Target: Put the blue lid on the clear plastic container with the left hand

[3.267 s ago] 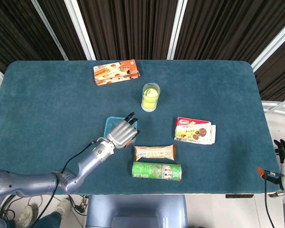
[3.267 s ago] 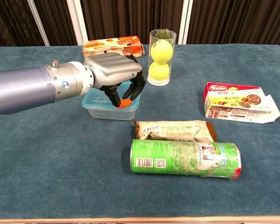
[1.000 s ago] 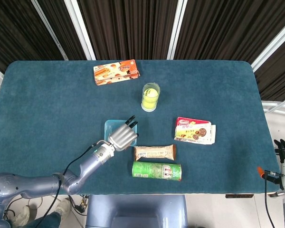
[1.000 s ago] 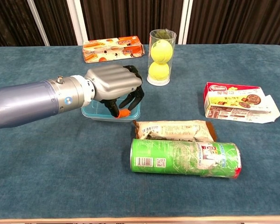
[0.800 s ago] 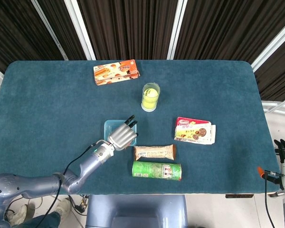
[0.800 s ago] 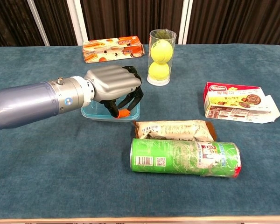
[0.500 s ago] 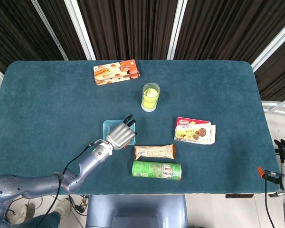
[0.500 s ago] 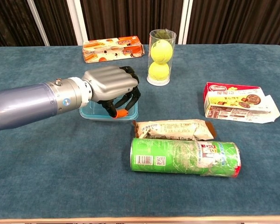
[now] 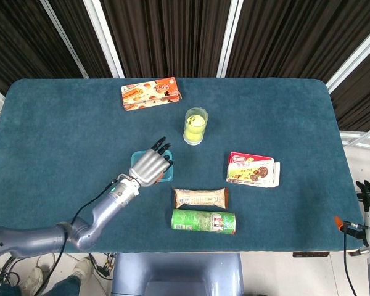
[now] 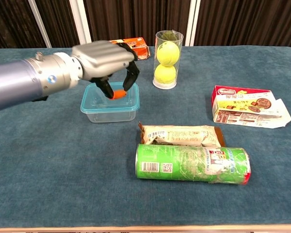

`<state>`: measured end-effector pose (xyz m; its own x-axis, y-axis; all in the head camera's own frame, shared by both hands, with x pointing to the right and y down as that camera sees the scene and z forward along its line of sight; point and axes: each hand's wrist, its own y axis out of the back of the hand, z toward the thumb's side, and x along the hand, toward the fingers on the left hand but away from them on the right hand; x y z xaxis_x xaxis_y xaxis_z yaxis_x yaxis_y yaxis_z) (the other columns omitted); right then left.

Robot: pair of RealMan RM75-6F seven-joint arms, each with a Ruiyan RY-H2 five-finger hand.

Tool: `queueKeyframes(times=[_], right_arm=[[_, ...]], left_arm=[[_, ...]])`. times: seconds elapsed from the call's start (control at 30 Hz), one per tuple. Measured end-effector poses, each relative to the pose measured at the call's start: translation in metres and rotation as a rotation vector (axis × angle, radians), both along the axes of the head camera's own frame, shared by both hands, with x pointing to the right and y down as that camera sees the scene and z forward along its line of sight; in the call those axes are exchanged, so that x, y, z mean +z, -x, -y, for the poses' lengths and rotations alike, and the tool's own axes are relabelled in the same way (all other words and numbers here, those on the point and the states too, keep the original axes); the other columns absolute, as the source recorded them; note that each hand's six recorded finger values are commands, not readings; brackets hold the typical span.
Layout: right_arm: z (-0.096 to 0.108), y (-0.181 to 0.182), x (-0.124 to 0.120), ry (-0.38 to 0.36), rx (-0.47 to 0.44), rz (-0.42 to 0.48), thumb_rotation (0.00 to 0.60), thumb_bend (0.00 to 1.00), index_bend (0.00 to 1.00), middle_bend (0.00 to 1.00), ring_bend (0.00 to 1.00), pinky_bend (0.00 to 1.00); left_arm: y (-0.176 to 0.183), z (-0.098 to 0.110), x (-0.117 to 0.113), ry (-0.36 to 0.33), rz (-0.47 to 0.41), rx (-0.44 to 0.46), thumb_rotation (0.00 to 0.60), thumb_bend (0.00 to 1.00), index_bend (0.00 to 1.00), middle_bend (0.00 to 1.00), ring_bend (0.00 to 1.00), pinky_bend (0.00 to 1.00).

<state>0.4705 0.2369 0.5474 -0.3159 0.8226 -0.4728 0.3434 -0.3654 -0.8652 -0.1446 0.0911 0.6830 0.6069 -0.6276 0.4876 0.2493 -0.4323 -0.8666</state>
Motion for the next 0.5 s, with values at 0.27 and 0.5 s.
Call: queueKeyframes(times=[0.27,0.5], right_arm=[[0.001,0.000,-0.001,-0.007,-0.011,-0.013,0.600,0.29,0.10,0.00,0.00,0.00],[0.002,0.002,-0.001,-0.008,-0.037,-0.018,0.600,0.29,0.10,0.00,0.00,0.00]], left_arm=[[0.048,0.003,-0.037,-0.027,0.033,-0.114,0.600,0.20,0.11,0.05,0.00,0.00],[0.139,-0.012,-0.080,-0.132,0.056,-0.355,0.600,0.17,0.08,0.02,0.00,0.00]])
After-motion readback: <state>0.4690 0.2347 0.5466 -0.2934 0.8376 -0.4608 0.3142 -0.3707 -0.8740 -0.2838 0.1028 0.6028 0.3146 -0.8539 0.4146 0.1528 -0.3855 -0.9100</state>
